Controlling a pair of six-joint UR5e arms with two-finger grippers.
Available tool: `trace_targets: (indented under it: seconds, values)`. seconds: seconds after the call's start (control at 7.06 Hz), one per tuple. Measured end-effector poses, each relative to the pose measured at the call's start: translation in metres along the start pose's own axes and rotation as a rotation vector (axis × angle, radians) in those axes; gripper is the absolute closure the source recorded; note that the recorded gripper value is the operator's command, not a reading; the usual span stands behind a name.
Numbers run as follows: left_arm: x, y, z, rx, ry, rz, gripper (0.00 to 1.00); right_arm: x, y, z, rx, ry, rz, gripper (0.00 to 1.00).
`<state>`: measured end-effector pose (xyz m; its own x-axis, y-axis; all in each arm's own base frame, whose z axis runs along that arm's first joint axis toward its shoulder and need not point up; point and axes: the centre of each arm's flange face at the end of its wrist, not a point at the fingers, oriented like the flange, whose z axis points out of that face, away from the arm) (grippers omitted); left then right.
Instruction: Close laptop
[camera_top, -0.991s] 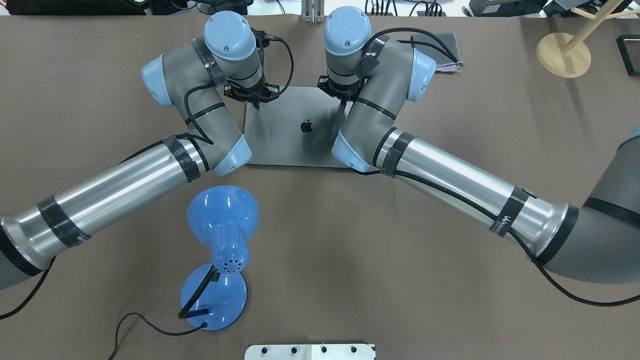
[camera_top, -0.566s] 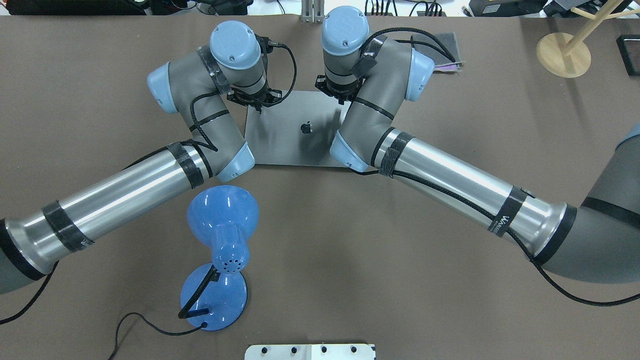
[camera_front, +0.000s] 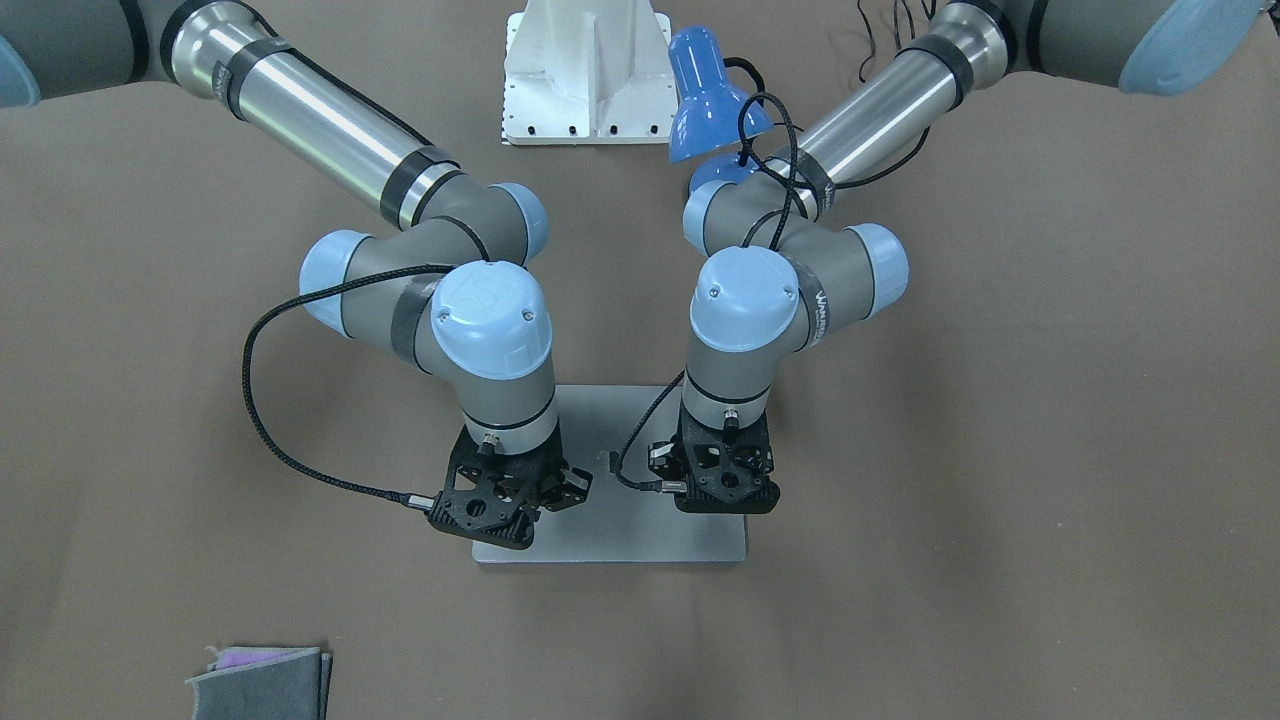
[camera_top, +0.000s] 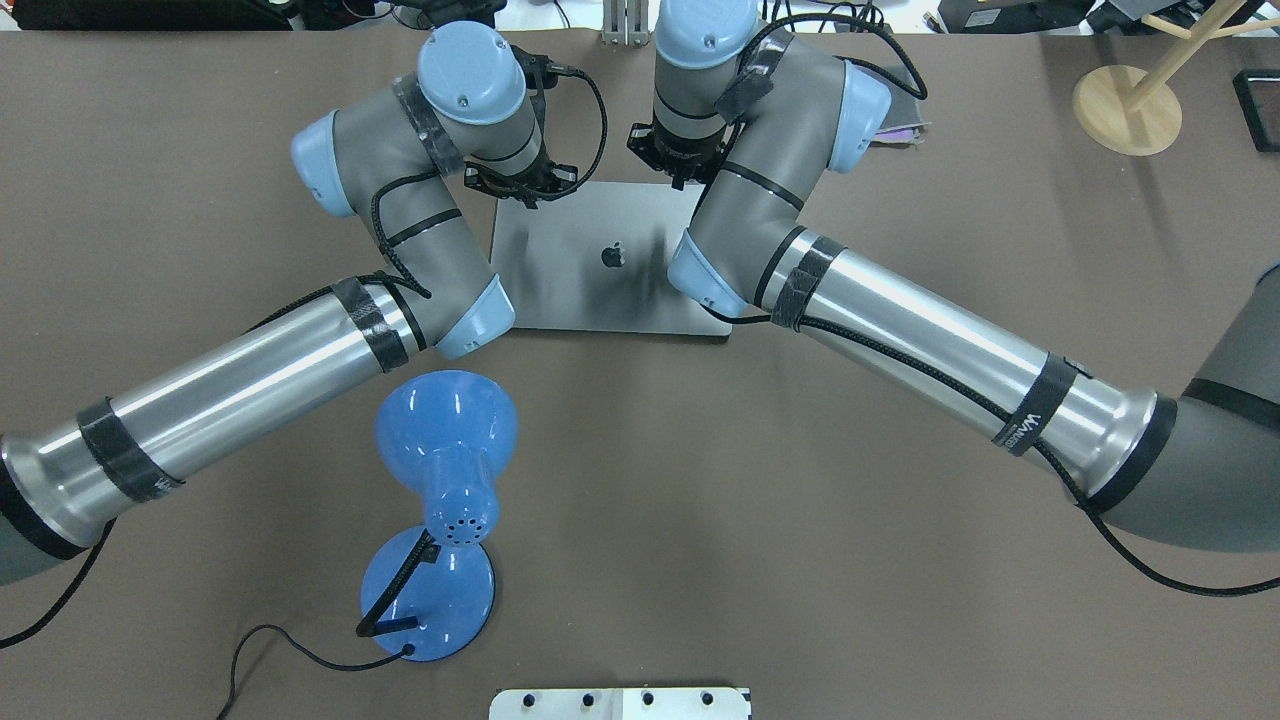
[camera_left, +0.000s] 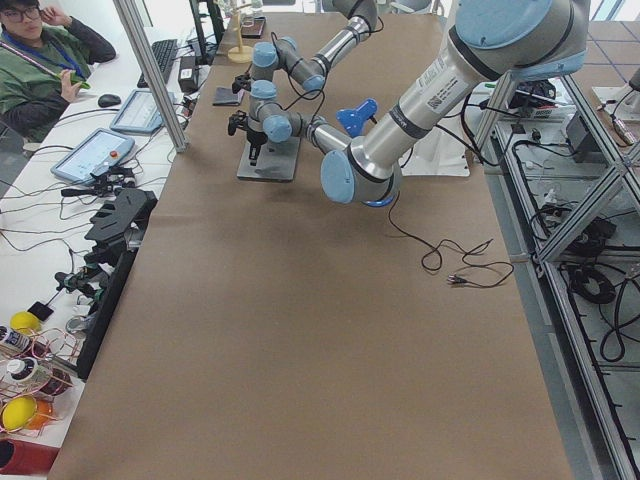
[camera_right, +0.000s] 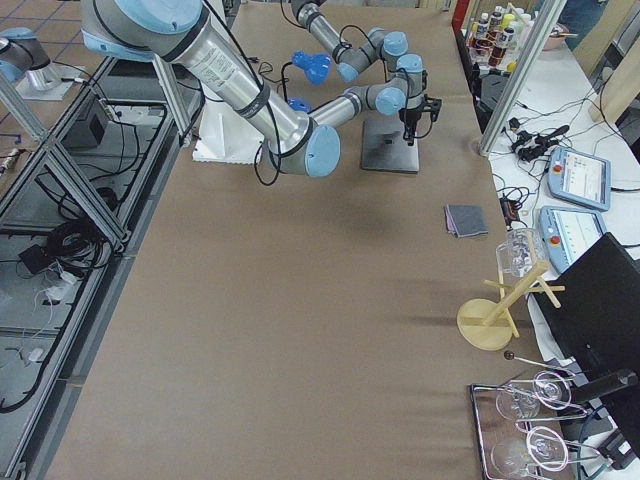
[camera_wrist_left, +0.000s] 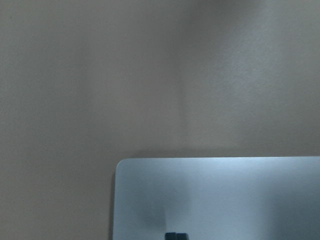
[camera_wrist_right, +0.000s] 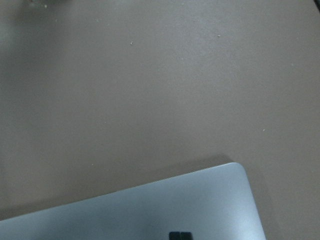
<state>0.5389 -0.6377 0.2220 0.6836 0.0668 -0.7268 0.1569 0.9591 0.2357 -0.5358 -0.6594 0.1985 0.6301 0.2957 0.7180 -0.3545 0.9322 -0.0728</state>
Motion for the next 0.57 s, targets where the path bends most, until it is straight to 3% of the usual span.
trace_targets:
  seconds: [0.28, 0.57]
  values:
    - [-0.005, 0.005, -0.041, -0.038, 0.025, 0.012, 0.01, 0.036, -0.022, -0.043, -0.008, 0.02, -0.017, 0.0]
    - [-0.043, 0.003, -0.11, -0.11, -0.001, 0.073, 0.01, 0.135, -0.046, -0.091, -0.031, 0.037, -0.128, 0.0]
